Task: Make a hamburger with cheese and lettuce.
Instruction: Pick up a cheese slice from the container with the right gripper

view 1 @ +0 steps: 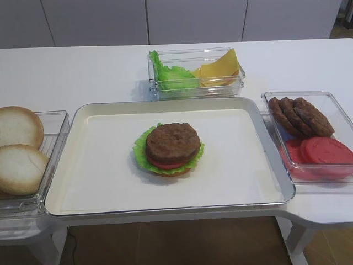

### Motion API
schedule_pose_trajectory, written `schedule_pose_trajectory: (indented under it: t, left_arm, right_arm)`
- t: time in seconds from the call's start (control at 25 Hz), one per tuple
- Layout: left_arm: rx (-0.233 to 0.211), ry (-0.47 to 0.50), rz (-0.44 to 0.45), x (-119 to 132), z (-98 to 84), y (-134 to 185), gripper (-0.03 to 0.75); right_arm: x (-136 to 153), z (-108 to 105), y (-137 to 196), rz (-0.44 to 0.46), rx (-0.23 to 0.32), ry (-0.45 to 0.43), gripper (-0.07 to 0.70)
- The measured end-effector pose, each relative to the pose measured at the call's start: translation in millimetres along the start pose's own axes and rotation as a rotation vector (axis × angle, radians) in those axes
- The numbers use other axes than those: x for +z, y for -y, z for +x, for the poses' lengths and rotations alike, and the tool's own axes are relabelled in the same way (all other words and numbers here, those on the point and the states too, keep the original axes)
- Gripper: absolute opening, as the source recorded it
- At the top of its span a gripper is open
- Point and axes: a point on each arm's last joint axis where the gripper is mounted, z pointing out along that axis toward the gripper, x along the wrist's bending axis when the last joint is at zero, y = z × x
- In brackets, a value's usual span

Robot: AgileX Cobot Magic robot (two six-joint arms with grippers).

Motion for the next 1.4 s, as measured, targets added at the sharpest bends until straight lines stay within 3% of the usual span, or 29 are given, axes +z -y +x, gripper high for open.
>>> schedule_pose_trajectory:
  t: [1.4]
  left_arm:
    - [0.000,0.000,0.000,0.0,0.0,0.0,0.580]
  right_arm:
    - [0.0,0.0,0.0,0.000,0.001,0.000,0.405]
